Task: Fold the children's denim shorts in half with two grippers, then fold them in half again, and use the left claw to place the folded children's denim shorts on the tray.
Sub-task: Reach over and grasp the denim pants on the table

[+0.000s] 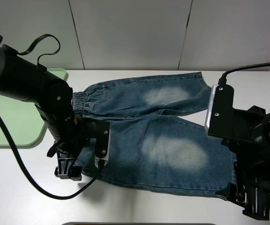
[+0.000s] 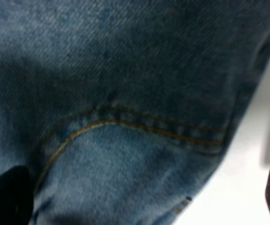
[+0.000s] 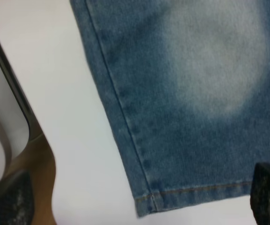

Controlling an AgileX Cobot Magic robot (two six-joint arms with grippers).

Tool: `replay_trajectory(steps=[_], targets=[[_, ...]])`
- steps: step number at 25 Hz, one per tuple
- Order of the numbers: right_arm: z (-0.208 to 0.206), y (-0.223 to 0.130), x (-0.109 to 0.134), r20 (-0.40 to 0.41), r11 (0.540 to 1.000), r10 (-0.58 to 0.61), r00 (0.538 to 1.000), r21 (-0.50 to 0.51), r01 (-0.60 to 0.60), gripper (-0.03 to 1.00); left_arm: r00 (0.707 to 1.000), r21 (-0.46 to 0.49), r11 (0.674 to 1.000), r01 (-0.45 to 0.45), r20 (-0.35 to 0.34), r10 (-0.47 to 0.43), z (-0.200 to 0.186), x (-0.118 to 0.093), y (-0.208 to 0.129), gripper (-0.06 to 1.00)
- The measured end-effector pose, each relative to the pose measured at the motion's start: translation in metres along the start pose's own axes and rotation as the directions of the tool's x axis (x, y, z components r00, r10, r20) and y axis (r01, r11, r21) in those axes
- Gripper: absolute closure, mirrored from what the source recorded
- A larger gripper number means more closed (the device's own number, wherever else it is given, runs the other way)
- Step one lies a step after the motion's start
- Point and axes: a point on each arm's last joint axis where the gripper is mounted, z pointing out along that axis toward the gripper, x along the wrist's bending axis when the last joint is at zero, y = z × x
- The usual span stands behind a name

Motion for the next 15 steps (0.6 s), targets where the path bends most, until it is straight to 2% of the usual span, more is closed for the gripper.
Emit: replay_trajectory(steps=[8,15], targets=[[0.007,0.000,0.000,0.029,0.997,-0.057,0.998,-0.053,0.059,0.27,0.998,0.049,0.997,-0.065,0.000,0.065,0.014,0.006,0.000,-0.04],[0.036,-0.022,0.010,0.037,0.991,-0.123,0.992,-0.050,0.125,0.27,0.997,0.052,0.996,-0.072,-0.004,0.073,0.013,0.006,0.000,-0.04]])
